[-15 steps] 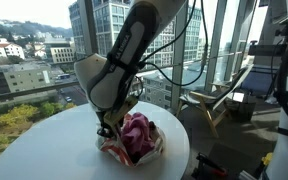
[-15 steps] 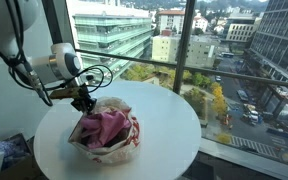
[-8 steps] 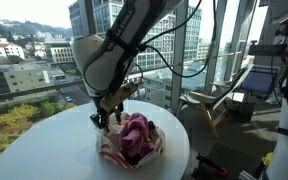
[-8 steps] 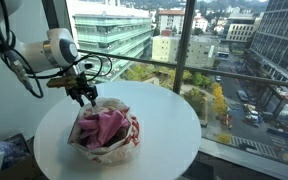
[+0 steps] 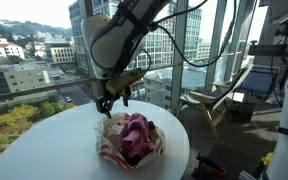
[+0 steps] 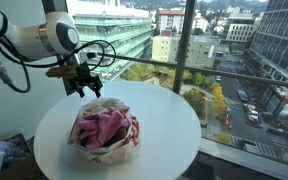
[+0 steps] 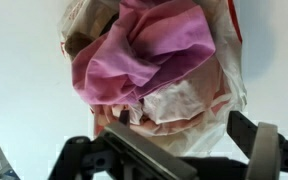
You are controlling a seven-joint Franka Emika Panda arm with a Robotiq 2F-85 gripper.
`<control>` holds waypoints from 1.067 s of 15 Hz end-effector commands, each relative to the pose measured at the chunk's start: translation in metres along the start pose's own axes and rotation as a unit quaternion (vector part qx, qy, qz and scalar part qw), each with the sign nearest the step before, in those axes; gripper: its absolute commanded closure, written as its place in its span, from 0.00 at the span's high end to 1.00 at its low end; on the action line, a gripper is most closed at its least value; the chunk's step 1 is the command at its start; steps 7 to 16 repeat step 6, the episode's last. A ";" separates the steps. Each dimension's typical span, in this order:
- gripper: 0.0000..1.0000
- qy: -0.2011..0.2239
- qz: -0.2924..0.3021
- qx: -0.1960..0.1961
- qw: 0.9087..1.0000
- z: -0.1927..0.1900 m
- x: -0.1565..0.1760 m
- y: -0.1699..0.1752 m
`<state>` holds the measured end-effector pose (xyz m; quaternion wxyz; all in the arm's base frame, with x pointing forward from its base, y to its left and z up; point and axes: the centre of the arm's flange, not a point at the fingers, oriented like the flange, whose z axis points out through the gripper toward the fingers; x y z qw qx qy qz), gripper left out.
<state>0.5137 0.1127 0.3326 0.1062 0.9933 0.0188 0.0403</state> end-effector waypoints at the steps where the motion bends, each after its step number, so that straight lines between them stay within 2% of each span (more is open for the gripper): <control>1: 0.99 0.002 0.023 0.002 1.000 -0.009 -0.020 0.016; 16: 1.00 -0.001 0.034 0.002 0.999 -0.004 -0.027 0.026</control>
